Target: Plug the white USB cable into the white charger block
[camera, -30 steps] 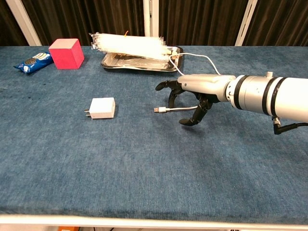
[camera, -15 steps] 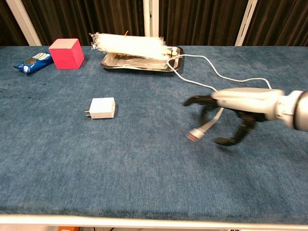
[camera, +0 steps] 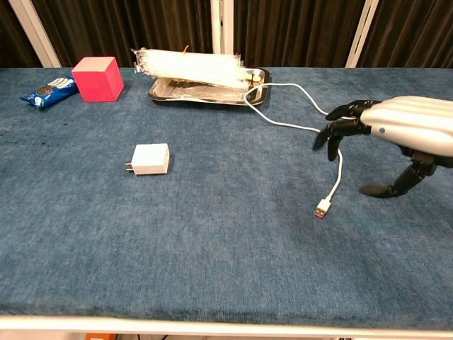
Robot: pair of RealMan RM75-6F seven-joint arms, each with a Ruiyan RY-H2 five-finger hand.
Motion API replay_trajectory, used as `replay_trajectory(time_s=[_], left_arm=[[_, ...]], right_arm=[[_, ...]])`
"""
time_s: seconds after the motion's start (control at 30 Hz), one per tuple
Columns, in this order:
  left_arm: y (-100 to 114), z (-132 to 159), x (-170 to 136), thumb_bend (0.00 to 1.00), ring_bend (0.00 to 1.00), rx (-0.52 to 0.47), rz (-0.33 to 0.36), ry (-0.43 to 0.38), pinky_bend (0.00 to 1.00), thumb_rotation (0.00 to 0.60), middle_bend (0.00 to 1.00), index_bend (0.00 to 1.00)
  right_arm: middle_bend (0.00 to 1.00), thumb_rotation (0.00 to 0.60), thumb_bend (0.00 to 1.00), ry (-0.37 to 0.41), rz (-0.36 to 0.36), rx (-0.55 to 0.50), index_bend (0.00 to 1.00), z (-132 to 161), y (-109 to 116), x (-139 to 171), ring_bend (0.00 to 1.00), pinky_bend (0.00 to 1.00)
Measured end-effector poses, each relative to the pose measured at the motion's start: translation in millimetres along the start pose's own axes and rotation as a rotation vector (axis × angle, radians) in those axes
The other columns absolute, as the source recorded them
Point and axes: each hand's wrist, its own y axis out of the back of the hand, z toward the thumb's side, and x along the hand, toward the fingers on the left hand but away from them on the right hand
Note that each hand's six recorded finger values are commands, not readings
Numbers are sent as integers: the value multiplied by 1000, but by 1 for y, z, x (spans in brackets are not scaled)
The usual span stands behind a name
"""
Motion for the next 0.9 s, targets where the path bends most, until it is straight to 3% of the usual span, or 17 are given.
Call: replay_trajectory(time_s=[0.13,0.27,0.57,0.9], left_arm=[[0,-2,-4,52,0,0,-1,13,0,600,84,101],[-1,-4,-7,52,0,-4,-7,27,0,600,84,101],[-1,-1,-6,52,0,-2,-8,22,0,600,84,101],[-1,-3,-7,53,0,-5,-11,26,0,600,84,101]], right_arm=[[235,600,115,60,1,158,398,3,-11,-5,19,0],[233,600,116,101,-19,227,423,7,-18,-7,19,0],[244,600,174,128,-68,199,446,11,-32,-12,24,0],[249,600,275,133,-60,180,453,11,-42,-16,29,0]])
